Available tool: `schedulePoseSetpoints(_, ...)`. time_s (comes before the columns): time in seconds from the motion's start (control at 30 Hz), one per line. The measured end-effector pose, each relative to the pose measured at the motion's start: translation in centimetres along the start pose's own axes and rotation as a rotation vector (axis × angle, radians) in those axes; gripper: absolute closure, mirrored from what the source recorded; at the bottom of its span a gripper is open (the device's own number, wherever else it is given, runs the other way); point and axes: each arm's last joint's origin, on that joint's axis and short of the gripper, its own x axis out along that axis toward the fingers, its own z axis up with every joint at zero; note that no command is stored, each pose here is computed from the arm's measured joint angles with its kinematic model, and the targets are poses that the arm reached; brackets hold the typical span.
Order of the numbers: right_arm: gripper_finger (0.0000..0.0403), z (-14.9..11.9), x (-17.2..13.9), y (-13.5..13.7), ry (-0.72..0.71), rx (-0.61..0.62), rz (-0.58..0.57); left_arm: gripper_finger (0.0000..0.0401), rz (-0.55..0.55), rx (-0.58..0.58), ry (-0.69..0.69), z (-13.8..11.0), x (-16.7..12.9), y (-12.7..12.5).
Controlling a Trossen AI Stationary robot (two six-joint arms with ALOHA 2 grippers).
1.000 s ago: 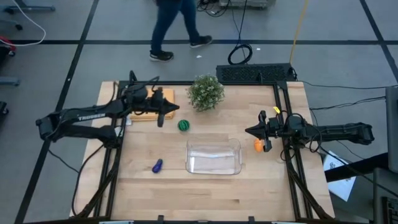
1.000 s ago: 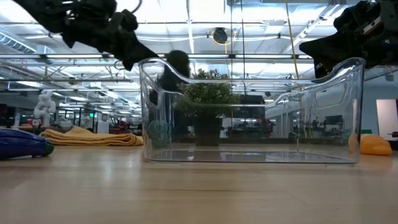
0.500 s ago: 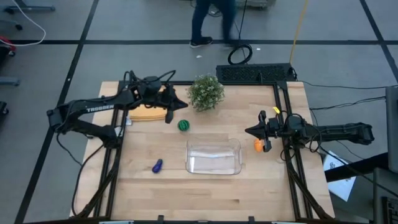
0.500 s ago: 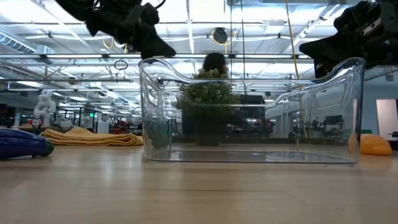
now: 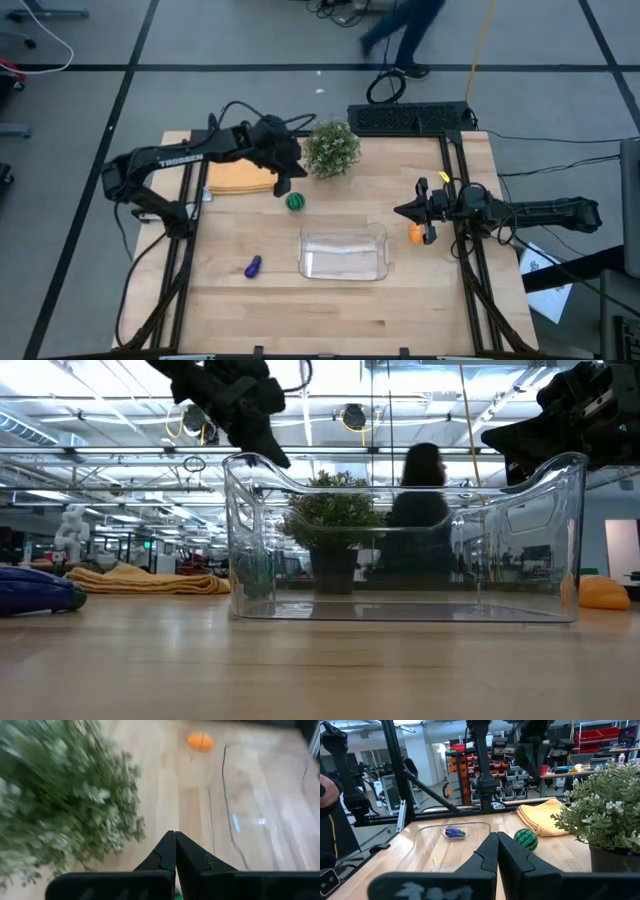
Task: Pick and placing Produce into tupperware
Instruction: Put the watermelon into the transparent bin
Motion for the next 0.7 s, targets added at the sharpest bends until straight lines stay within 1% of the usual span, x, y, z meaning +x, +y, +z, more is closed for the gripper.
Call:
schedulePoseSetpoints(0.1,0.0403,-0.1,0.0,0.0,0.005,0.001,0.0,0.0399,0.006,0.005,0.122,-0.5,0.7,0.0)
schedulePoseSetpoints(0.2,0.0403,-0.1,0.0,0.0,0.007,0.001,-0.001,0.0399,0.045,0.009,0.236,-1.3,1.3,-0.1)
schedulePoseSetpoints(0.33,0.0403,-0.1,0.0,0.0,0.008,0.001,-0.001,0.039,0.082,0.004,0.326,-2.0,1.7,-0.2)
schedulePoseSetpoints(0.53,0.0403,-0.1,0.0,0.0,0.009,0.001,-0.001,0.0364,0.083,-0.003,0.351,-2.2,2.3,-0.4)
schedulePoseSetpoints(0.7,0.0403,-0.1,0.0,0.0,0.009,0.002,-0.001,0.0311,0.086,0.013,0.382,-2.3,3.0,-1.0)
